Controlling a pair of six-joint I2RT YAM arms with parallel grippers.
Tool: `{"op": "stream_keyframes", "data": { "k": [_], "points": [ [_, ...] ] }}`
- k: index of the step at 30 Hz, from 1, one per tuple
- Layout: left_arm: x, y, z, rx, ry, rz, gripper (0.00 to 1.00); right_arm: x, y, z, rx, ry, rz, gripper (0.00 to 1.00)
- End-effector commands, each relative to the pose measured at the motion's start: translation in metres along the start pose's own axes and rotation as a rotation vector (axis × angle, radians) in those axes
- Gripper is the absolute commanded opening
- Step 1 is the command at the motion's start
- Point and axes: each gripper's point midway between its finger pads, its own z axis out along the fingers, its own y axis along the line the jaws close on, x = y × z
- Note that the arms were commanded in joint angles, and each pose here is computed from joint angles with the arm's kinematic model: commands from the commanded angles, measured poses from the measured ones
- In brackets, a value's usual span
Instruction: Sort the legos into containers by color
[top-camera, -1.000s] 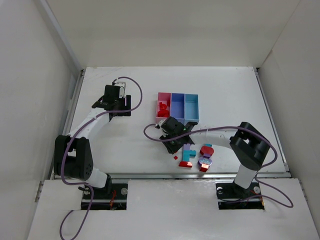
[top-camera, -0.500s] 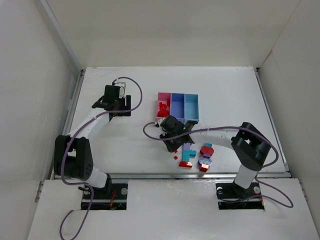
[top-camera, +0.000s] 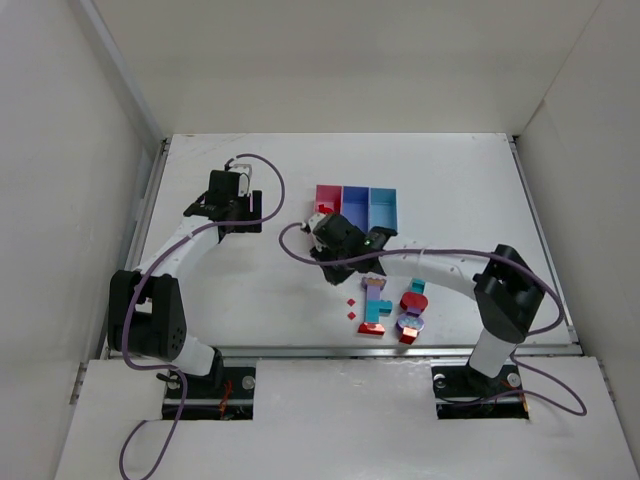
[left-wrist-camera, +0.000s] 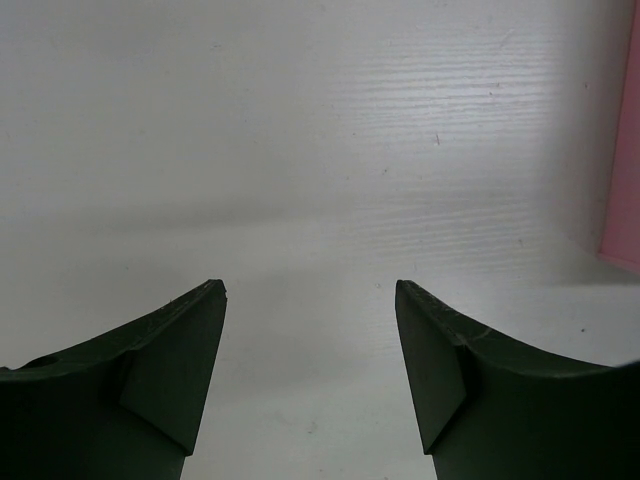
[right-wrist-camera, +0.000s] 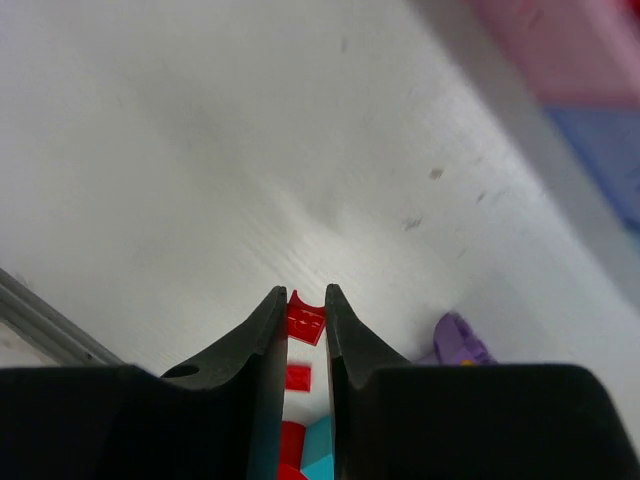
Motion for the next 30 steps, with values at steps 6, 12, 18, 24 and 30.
{"op": "stream_keyframes", "data": {
  "k": [6, 12, 18, 24, 30],
  "points": [
    [-0.003, 0.003, -0.006, -0.015, -0.032, 0.008, 0.66, -0.153, -0.055, -0.041, 0.158, -0.377, 0.129, 0.0],
    [-0.008, 0.006, -0.011, -0.033, -0.053, 0.006, 0.66, -0.194, -0.098, -0.014, 0.211, -0.406, 0.194, 0.0],
    [-0.01, 0.009, -0.014, -0.051, -0.066, 0.005, 0.66, -0.198, -0.121, 0.007, 0.251, -0.378, 0.2, 0.13],
    [-0.01, 0.01, -0.014, -0.051, -0.065, 0.014, 0.66, -0.195, -0.119, 0.005, 0.246, -0.359, 0.187, 0.71],
    [-0.013, 0.01, -0.014, -0.05, -0.075, 0.013, 0.67, -0.192, -0.114, -0.013, 0.222, -0.36, 0.165, 0.78]
  ]
}}
